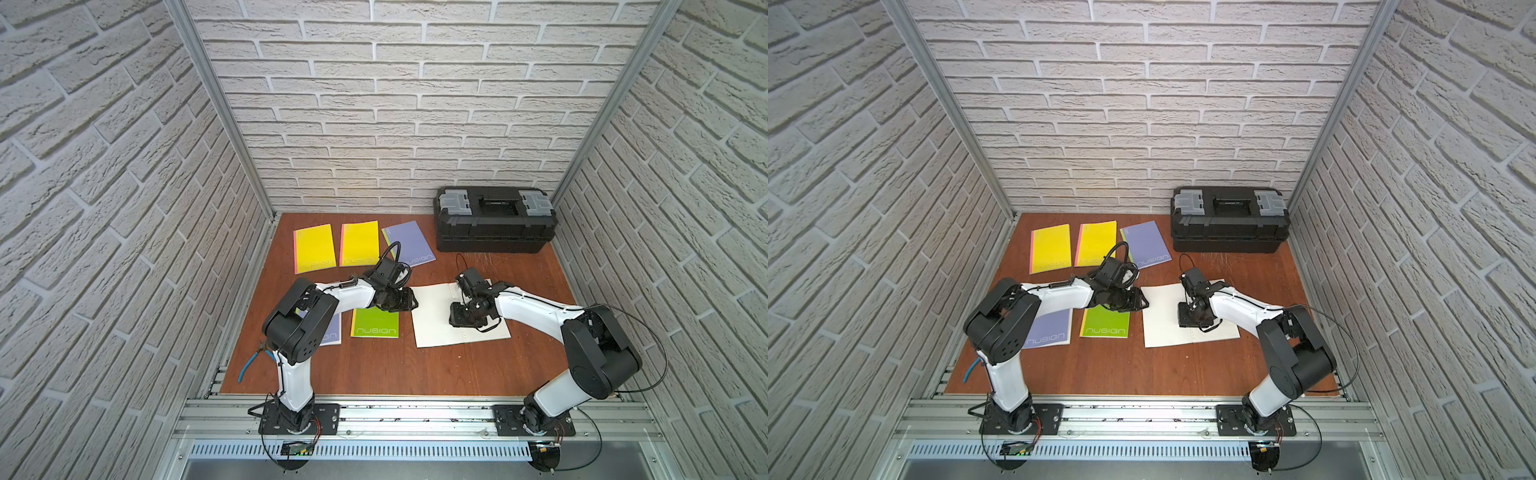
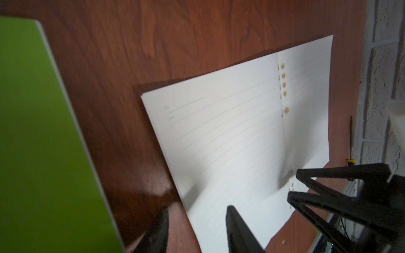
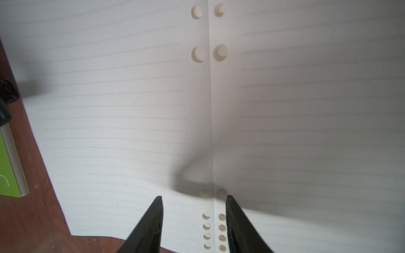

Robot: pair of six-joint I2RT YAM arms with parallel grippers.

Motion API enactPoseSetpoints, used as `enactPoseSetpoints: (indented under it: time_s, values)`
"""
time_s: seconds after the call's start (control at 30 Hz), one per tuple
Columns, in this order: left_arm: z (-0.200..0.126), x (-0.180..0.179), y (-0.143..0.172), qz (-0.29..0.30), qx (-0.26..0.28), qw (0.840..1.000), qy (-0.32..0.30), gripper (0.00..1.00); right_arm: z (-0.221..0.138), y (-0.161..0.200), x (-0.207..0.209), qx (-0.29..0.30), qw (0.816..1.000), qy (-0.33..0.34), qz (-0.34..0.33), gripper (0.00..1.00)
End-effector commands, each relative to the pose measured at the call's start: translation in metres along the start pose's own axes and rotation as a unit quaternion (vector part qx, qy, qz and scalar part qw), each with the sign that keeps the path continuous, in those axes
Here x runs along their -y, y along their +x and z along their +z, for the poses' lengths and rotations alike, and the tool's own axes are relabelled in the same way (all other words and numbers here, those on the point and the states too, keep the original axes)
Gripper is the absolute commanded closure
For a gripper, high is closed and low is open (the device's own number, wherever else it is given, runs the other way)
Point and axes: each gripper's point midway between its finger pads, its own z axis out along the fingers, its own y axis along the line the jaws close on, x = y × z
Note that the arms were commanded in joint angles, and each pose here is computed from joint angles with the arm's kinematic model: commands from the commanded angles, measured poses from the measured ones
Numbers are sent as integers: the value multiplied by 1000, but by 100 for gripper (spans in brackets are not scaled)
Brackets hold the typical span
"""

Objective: Close the notebook
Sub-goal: Move the notebook to the center of the board, then close the notebook at the center of the board.

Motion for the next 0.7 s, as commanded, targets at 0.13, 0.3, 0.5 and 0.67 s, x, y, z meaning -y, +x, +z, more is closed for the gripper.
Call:
enactPoseSetpoints:
  time_s: [0.13,0.3,0.5,0.67]
  values:
    - [7,4,1,-1,-5,1000,3,56,-20,-12,-1,27,1000,9,0,52]
    - [10,4,6,-2,-10,1000,-1,56,-30,-21,18,34,999,32,16,52]
    - [12,5,7,-3,-11,1000,2,56,-42,-29,60,40,996,52,59,48]
    - [13,6,7,-2,-11,1000,2,56,-42,-32,96,38,993,58,97,47]
